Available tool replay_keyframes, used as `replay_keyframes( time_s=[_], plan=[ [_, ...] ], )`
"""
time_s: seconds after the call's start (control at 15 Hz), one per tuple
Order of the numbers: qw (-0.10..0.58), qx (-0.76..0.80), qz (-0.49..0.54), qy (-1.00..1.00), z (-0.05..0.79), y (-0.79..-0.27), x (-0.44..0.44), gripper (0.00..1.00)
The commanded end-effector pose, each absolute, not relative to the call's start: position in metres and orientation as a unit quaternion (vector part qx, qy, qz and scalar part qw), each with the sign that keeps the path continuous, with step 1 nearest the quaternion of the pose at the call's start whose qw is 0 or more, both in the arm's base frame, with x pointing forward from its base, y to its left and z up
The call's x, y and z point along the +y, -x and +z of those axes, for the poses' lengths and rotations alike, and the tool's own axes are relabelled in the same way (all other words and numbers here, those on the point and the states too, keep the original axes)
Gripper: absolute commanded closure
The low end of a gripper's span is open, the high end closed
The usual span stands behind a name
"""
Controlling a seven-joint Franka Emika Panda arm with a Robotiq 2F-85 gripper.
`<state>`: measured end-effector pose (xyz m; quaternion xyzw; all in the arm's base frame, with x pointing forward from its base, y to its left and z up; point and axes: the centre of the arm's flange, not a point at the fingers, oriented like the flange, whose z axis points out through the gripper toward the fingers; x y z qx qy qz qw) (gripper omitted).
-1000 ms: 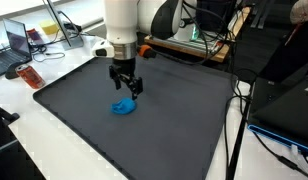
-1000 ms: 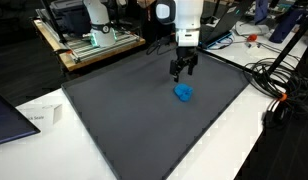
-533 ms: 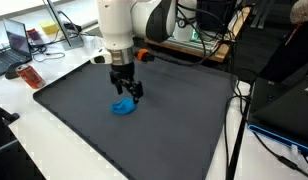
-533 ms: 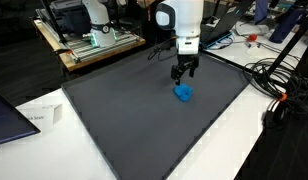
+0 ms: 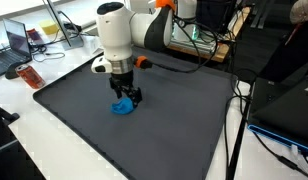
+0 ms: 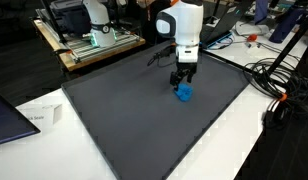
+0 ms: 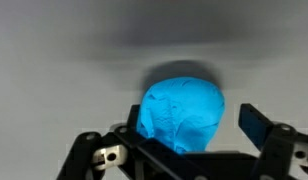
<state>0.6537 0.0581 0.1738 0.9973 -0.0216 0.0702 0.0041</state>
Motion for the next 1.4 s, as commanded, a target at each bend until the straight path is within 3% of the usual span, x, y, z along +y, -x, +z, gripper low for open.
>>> replay_keyframes(
  time_s=[0.0,0.53,0.6,0.67,0.73,1.33],
  plan=[
    [0.012,-0.017,0.066,-0.998,0.167,-0.665,0.056,0.0],
    [0.021,-0.011,0.065,-0.998,0.15,-0.673,0.051,0.03],
    [0.021,-0.008,0.063,-0.998,0.148,-0.674,0.052,0.09],
    [0.02,-0.005,0.061,-0.998,0.147,-0.675,0.054,0.28],
    [0.019,-0.005,0.061,-0.998,0.145,-0.676,0.056,0.3],
    [0.0,-0.01,0.041,-0.999,0.171,-0.668,0.067,0.88]
  ],
)
